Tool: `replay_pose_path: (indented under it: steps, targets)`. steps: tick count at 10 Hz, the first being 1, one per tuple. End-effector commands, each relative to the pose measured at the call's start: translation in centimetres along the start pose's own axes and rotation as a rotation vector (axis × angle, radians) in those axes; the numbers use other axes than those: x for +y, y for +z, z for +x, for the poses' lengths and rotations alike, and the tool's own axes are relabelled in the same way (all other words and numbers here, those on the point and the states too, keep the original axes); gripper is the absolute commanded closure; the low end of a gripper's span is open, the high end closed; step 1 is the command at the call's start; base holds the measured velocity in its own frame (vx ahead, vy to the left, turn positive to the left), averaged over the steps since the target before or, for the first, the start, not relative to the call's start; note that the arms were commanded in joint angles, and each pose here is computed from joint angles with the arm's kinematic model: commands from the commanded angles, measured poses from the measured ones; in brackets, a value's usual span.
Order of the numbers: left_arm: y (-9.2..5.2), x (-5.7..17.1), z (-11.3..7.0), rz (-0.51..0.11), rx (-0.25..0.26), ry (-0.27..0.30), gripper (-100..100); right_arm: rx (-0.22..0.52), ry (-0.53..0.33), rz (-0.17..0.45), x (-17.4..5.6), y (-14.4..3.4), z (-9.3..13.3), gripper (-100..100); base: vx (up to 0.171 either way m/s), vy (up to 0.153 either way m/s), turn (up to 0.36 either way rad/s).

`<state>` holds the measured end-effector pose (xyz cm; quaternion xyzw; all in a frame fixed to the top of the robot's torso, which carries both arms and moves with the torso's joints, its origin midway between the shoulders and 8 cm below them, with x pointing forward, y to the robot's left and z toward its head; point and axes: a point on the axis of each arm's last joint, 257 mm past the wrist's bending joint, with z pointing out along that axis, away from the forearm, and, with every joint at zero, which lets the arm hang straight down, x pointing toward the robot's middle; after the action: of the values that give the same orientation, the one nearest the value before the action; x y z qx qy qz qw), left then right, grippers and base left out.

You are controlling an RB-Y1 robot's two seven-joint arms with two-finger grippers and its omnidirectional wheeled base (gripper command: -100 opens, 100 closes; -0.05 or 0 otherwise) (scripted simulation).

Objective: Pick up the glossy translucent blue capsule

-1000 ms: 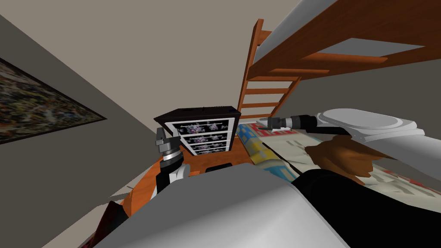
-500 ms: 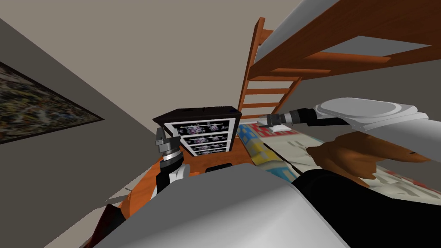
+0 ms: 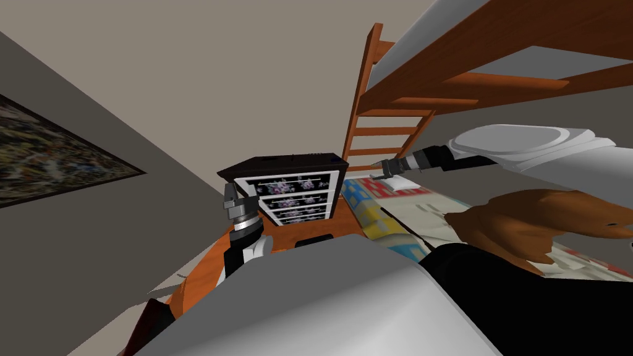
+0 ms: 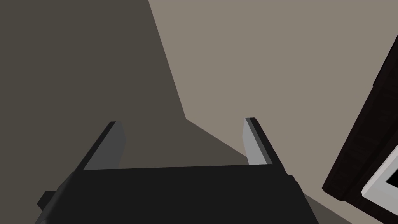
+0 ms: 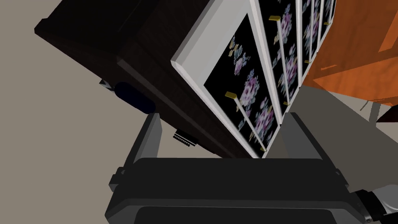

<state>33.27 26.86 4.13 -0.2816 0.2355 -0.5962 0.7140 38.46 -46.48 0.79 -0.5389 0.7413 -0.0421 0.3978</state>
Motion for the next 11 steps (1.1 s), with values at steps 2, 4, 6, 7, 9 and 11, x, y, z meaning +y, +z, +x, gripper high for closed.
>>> replay_pose_path:
  steps: [2, 4, 6, 7, 9, 11]
  targets:
    - [0.0, 0.0, 0.0, 0.0, 0.0, 0.0, 0, 0.061, -0.048, -0.032, -1.0, -0.1, -0.7, -100, 0.09, 0.02, 0.001]
    - [0.0, 0.0, 0.0, 0.0, 0.0, 0.0, 0, 0.108, -0.078, -0.053, -1.8, -0.1, -1.0, -100, 0.081, 0.021, 0.007]
    - [0.0, 0.0, 0.0, 0.0, 0.0, 0.0, 0, 0.151, -0.099, -0.072, -2.5, -0.2, -1.3, -100, 0.04, 0.006, 0.005]
    - [0.0, 0.0, 0.0, 0.0, 0.0, 0.0, 0, 0.157, -0.121, -0.085, -2.6, 0.2, -1.9, -100, 0.075, 0.011, 0.008]
    - [0.0, 0.0, 0.0, 0.0, 0.0, 0.0, 0, 0.2, -0.15, -0.111, -3.2, 0.5, -2.6, -100, 0.092, 0.019, 0.01]
    - [0.0, 0.0, 0.0, 0.0, 0.0, 0.0, 0, 0.24, -0.177, -0.137, -3.7, 0.8, -3.2, -100, 0.093, 0.02, 0.014]
